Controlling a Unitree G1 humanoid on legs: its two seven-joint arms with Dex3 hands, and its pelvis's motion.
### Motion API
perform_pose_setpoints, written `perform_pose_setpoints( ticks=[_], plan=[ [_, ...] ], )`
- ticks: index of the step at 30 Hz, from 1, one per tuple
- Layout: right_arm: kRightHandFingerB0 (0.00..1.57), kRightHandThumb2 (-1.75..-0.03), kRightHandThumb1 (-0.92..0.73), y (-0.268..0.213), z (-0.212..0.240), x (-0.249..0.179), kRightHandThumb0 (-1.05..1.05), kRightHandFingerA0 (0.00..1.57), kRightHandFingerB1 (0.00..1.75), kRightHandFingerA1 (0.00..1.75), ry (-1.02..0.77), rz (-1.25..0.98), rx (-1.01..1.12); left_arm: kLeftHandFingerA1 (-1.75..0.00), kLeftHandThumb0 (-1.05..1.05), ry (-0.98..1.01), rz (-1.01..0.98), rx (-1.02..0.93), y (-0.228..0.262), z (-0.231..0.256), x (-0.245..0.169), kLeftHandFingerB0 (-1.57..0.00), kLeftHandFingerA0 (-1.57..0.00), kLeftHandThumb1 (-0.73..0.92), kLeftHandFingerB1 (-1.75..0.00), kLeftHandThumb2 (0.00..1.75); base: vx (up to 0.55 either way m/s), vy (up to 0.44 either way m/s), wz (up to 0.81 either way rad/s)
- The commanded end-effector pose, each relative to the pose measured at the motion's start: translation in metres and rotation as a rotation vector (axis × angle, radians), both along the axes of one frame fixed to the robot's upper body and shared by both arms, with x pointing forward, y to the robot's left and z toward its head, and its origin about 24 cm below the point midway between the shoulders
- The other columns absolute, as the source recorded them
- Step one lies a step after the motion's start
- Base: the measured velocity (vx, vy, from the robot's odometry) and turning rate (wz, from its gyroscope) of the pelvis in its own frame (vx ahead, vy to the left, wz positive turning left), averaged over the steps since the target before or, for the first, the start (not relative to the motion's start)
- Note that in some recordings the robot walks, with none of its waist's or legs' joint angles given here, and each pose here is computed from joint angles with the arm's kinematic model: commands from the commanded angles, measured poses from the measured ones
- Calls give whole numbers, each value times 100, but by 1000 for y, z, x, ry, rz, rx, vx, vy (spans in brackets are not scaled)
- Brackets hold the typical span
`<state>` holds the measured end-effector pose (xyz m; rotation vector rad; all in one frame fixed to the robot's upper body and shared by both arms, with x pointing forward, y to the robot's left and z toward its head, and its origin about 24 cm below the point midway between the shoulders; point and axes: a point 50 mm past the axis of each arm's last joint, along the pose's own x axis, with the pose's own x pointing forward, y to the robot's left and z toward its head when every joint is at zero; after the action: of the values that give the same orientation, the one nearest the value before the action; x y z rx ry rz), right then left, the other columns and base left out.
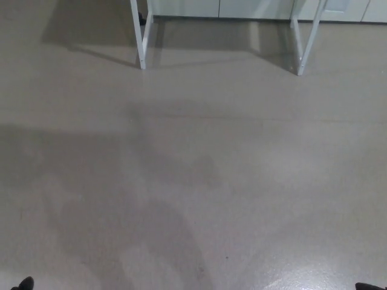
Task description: The robot walk towards a table in front and pick up a black pencil case on the left hand side and put the pencil case into a small container on the right hand side
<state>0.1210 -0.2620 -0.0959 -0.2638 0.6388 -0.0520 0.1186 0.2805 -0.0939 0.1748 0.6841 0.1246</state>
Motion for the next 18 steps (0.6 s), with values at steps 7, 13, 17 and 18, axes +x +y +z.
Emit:
perform_pose_setpoints(
  ticks=[7,13,17,18],
  plan=[
    [37,-74,-43,-5,1,-4,-57,54,45,49,-40,-5,21,-39,-56,-37,-5,-30,3,2,-2,0,-4,52,0,79,0,0,0],
    [34,-74,-44,-5,0,-5,-58,54,44,49,-43,-9,41,-40,-55,-27,-2,-23,3,1,-1,0,-4,52,0,79,10,-19,1],
    [35,-73,-43,-4,0,-6,-56,52,44,48,-38,-6,44,-38,-50,-26,-5,-32,3,0,-4,0,-7,63,0,59,-8,-38,12],
    [35,-73,-43,-4,0,-6,-56,52,44,48,-38,-6,44,-38,-50,-29,-5,-34,3,1,-4,0,-7,63,0,59,98,74,2]
  ],
)
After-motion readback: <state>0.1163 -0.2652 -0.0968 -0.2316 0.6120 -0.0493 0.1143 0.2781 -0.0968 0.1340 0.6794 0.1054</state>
